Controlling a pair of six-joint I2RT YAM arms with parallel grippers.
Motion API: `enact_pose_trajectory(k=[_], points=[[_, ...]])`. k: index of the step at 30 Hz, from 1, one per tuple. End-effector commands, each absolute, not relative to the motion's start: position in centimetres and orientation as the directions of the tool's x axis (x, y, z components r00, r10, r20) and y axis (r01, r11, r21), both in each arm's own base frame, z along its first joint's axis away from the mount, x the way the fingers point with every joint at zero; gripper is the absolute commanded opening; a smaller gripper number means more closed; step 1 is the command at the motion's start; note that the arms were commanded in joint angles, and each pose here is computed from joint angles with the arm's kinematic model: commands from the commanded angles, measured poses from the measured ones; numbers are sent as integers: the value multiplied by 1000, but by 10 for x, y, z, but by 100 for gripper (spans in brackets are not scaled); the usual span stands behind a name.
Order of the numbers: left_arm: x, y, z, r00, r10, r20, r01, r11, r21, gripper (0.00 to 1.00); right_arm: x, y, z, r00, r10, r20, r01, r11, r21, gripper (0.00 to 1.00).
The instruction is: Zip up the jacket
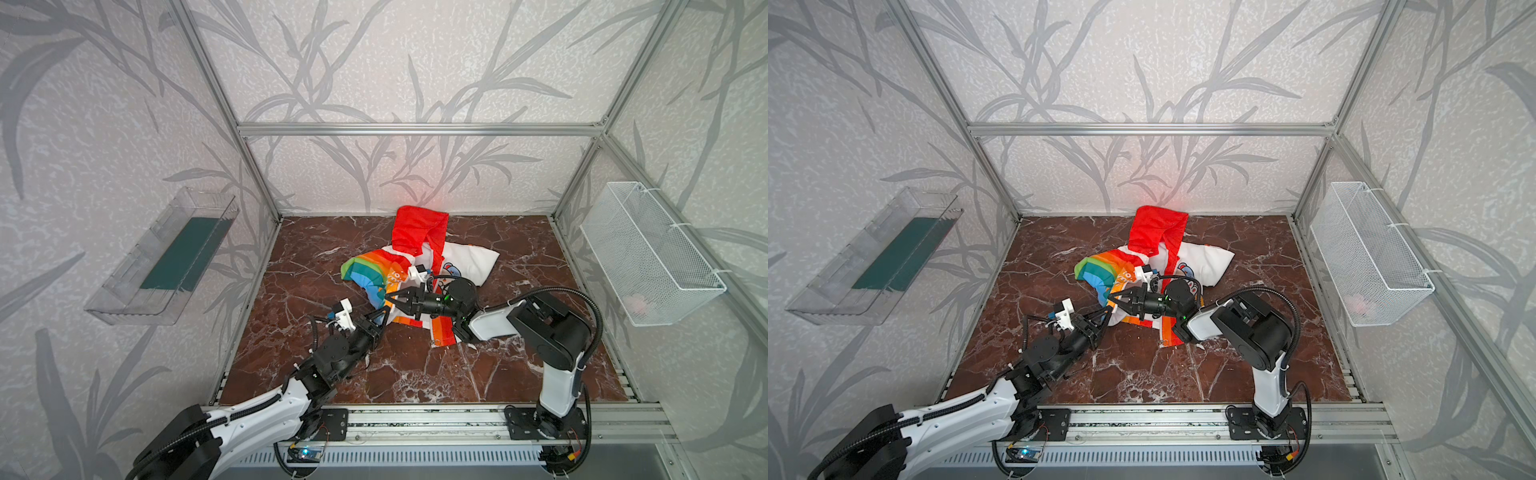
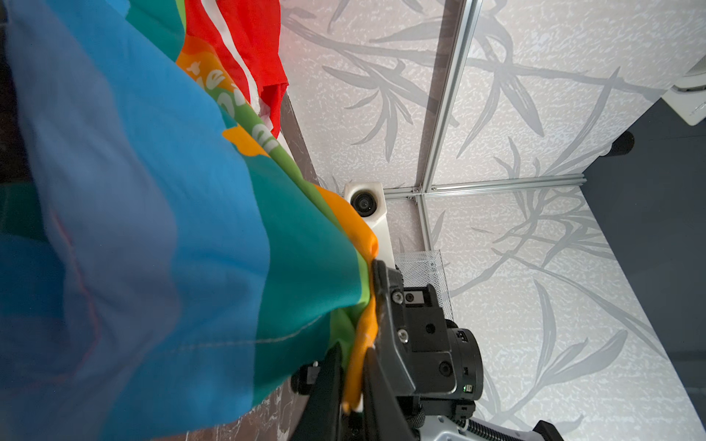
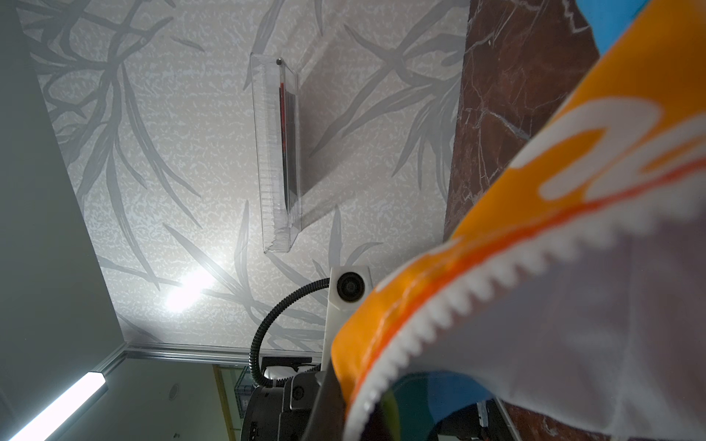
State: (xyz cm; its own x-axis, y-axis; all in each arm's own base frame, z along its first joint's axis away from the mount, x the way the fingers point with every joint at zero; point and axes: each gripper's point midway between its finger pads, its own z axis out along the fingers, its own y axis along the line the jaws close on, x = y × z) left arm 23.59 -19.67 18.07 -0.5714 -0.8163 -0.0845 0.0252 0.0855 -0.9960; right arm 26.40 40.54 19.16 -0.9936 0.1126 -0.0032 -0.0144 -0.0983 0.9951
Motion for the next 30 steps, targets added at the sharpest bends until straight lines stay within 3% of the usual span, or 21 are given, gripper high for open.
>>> enact_pose_trajectory(k=[1,7,11,13,18,20,23,25,30], points=[[237,-196,192,-563,-821,-95,45,84,-995,10,258,405,224,-991,105,-84,-100,-165,981,0],[237,-195,192,-558,-824,-98,47,86,-995,0,257,404,222,-991,104,-87,-102,-154,983,2],[237,-196,190,-564,-819,-108,42,102,-994,0,255,398,211,-991,111,-74,-85,-99,991,44],[236,-197,189,-569,-814,-118,36,119,-992,0,254,392,200,-990,120,-70,-75,-35,997,51],[236,-197,186,-573,-806,-147,20,166,-986,0,247,357,156,-985,172,-10,24,196,980,55],[236,-196,184,-573,-805,-157,12,184,-983,0,235,334,134,-983,184,-6,62,360,931,56],[237,-196,183,-574,-797,-187,-1,229,-973,0,212,290,108,-989,132,-61,41,658,752,61],[237,-197,181,-582,-788,-202,-11,257,-966,0,197,261,96,-995,61,-80,0,794,607,61],[236,-208,171,-631,-748,-207,-38,296,-954,0,178,227,73,-992,-75,-97,-106,927,361,61]])
